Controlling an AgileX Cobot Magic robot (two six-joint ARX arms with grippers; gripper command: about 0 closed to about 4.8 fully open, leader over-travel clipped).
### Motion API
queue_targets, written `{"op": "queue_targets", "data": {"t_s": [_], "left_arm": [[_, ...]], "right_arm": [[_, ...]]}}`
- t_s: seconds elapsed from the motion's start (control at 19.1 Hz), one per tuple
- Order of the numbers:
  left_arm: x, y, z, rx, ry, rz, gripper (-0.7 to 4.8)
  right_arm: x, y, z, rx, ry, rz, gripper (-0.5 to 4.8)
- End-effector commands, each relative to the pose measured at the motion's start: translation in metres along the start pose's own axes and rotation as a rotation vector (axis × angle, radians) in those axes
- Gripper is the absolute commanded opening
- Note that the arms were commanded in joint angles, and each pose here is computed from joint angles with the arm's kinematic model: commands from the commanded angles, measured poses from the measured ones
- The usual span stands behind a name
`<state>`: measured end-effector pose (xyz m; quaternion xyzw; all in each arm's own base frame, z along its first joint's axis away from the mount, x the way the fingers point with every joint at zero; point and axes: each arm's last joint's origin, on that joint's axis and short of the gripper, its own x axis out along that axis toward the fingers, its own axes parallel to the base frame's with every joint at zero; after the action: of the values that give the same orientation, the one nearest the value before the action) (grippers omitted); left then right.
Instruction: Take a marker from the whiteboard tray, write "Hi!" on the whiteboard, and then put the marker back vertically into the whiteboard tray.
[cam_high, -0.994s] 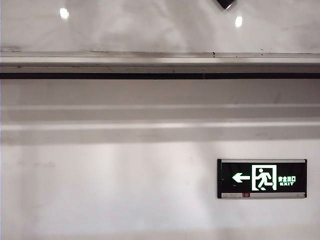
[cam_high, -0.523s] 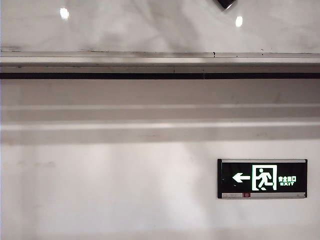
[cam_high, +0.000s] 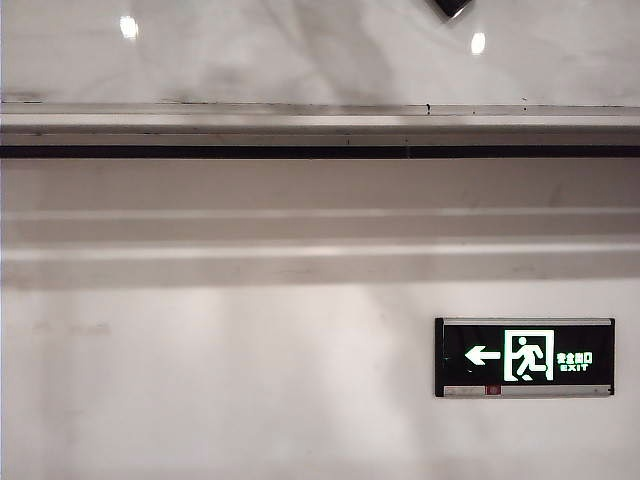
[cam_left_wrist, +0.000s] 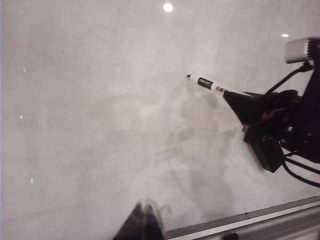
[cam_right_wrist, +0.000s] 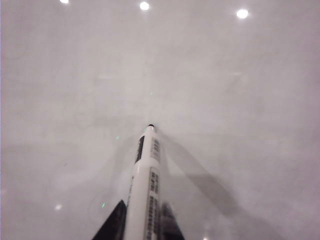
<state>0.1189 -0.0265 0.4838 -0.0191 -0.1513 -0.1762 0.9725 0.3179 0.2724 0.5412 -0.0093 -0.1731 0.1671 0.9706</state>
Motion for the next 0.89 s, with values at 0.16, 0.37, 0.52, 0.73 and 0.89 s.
{"op": "queue_targets", "data": {"t_s": [0.16,0.37,0.52,0.73,0.89], "left_arm": [[-0.001,0.000,0.002,0.004,-0.015,-0.003,-0.06],[-0.001,0.000,0.003,0.004,-0.015,-0.003,-0.06],[-0.001,0.000,0.002,0.004,-0.015,-0.003,-0.06],[-0.001,0.000,0.002,0.004,-0.015,-0.003,-0.06],[-0.001,0.000,0.002,0.004,-0.014,-0.003,-0.06]], "right_arm": [[0.002,-0.005,0.001,-0.001,-0.013,-0.016,-0.03],[0.001,-0.003,-0.001,-0.009,0.011,-0.008,-0.03],[0.001,-0.002,-0.006,-0.029,0.066,0.000,-0.03],[0.000,-0.001,-0.009,-0.038,0.091,0.003,-0.03],[-0.001,-0.001,-0.010,-0.045,0.113,0.005,-0.03]]}}
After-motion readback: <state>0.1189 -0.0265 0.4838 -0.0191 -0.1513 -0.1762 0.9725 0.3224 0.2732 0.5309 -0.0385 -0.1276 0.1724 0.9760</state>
